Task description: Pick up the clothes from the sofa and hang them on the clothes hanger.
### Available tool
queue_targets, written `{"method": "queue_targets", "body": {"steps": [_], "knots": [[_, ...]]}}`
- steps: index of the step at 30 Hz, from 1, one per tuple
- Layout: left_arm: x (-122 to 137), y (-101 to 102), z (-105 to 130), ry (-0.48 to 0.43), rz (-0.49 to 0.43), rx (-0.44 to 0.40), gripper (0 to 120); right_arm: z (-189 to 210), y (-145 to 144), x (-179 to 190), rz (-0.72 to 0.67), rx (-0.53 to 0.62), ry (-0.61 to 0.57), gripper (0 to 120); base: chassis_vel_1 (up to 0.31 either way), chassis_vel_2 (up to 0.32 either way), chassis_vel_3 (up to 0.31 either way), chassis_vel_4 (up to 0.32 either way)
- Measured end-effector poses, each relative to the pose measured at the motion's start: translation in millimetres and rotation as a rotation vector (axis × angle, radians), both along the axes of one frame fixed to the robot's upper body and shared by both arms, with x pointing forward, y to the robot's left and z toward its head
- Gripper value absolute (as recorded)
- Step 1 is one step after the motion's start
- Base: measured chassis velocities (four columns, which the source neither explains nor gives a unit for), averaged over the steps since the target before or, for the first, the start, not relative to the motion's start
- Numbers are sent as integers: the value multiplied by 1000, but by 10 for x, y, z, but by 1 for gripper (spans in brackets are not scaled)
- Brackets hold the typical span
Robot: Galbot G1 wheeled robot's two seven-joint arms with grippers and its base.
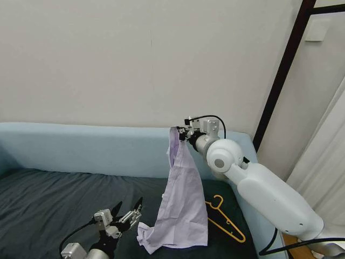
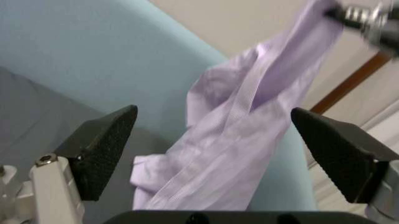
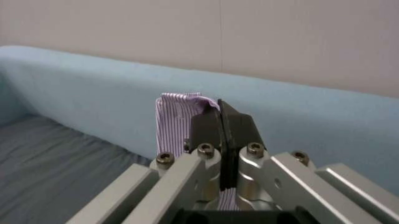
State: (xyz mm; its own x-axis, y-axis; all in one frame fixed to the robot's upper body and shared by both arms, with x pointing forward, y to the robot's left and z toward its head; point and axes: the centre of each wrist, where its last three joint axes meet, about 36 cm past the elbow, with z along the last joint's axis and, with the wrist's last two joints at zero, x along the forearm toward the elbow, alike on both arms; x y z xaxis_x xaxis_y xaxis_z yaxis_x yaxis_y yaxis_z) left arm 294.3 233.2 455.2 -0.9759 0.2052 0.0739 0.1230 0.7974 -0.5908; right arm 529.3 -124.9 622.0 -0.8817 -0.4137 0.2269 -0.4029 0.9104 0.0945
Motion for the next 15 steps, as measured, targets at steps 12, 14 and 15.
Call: {"method": "queue_targets", "body": {"steps": [12, 14, 15], "knots": [[396, 108, 235, -53, -8, 136, 98, -42, -90, -172, 44, 40, -19, 0, 0, 0, 0, 0], [448, 119, 256, -67, -38, 162, 98, 18, 35, -193, 88, 56, -35, 0, 0, 0, 0, 0], [492, 108, 251, -71, -50, 170, 99, 47, 85, -214, 106, 65, -40, 0, 0, 0, 0, 0]]}}
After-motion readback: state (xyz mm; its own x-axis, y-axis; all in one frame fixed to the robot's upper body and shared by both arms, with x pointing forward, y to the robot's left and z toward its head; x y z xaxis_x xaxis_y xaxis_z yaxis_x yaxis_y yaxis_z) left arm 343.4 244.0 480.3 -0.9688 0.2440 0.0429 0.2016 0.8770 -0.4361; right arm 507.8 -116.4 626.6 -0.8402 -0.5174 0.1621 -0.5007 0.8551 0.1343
